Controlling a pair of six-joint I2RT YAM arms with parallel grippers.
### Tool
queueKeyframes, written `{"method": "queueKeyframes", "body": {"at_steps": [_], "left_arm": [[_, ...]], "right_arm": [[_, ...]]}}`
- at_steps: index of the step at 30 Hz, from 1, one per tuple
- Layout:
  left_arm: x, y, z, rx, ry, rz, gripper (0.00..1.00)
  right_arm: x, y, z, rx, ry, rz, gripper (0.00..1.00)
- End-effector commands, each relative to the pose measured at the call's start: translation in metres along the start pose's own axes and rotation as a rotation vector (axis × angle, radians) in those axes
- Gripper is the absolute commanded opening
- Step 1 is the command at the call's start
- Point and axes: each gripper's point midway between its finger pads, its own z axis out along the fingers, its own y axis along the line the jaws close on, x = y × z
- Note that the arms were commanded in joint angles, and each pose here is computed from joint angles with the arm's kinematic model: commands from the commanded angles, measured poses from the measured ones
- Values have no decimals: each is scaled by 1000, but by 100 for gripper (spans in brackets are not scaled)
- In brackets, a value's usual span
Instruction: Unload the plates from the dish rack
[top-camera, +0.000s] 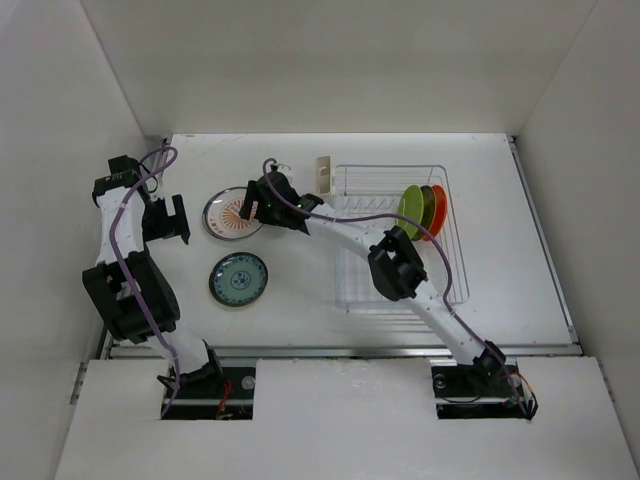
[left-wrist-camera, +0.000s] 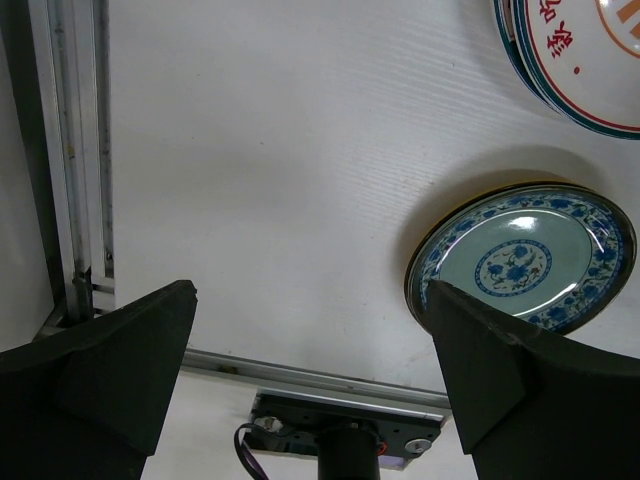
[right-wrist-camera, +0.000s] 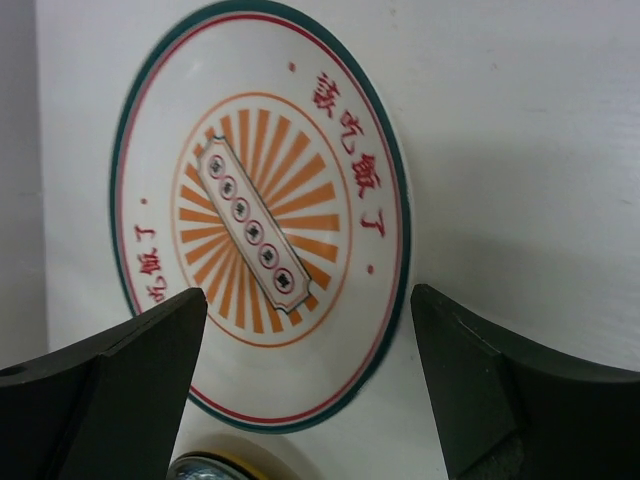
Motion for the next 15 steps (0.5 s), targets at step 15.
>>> {"method": "queueKeyframes", "body": {"at_steps": [15], "left_arm": [[4,-23,3,109,42,76,100]], "right_arm": [[-51,-8,-57,259,-188,-161,84]]}}
